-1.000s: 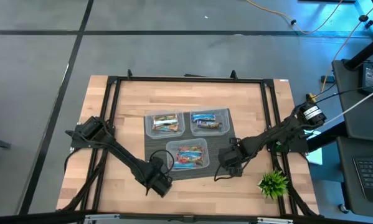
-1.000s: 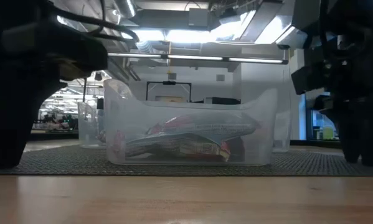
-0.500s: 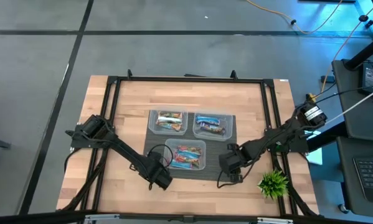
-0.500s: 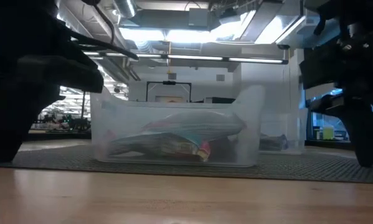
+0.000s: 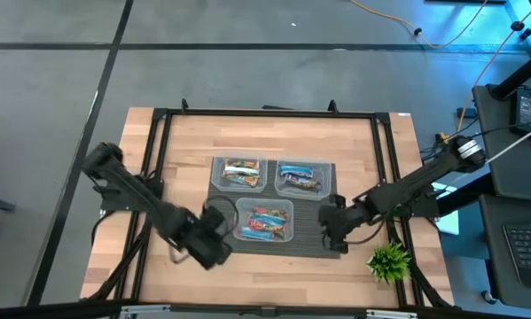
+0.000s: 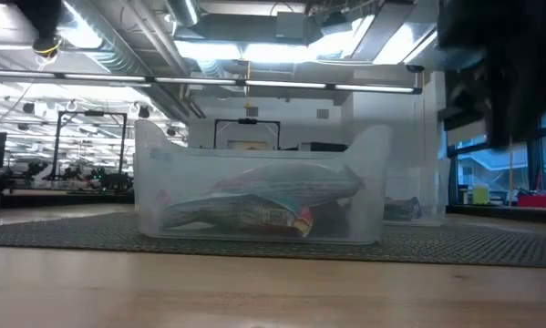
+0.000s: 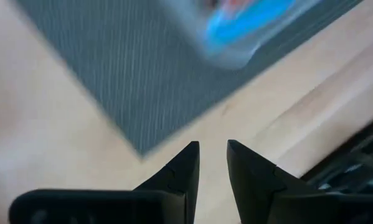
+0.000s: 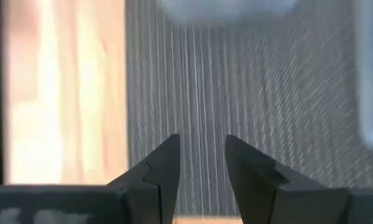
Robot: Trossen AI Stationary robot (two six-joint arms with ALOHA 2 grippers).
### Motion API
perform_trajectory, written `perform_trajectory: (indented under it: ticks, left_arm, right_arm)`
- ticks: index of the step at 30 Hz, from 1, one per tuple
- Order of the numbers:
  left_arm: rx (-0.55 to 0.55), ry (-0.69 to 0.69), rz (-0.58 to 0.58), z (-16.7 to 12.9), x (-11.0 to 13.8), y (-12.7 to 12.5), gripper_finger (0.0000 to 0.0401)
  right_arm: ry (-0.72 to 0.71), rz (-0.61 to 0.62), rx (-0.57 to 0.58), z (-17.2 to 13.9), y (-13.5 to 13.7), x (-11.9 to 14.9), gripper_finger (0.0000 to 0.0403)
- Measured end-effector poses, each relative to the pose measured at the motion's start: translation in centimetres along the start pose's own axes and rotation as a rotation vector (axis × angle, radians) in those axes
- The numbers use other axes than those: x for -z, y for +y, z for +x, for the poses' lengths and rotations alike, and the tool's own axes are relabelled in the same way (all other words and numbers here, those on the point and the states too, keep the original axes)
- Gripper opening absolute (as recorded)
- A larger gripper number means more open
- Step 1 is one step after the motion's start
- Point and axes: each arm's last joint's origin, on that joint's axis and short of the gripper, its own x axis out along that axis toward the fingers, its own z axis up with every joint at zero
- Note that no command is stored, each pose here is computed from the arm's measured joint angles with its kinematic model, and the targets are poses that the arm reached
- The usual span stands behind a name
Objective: Pick and place Granola Bars by type
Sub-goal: Return to Home Position
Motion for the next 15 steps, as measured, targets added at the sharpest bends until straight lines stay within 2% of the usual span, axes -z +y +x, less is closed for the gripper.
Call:
perform_trajectory:
  ticks: [7, 11, 15]
  left_arm:
    - [0.211, -0.418, 0.259, -7.8, -3.3, 3.0, 0.0076]
    - [0.280, -0.560, 0.469, -10.7, -4.8, 4.1, 0.0081]
    - [0.349, -0.637, 0.620, -12.2, -6.3, 4.2, 0.0085]
  right_arm:
    - [-0.292, 0.089, 0.022, -4.8, -0.9, -0.9, 0.0131]
    - [-0.371, 0.129, -0.031, -6.6, -1.0, -1.0, 0.0131]
    - [-0.450, 0.155, -0.038, -7.7, -1.3, -1.2, 0.0131]
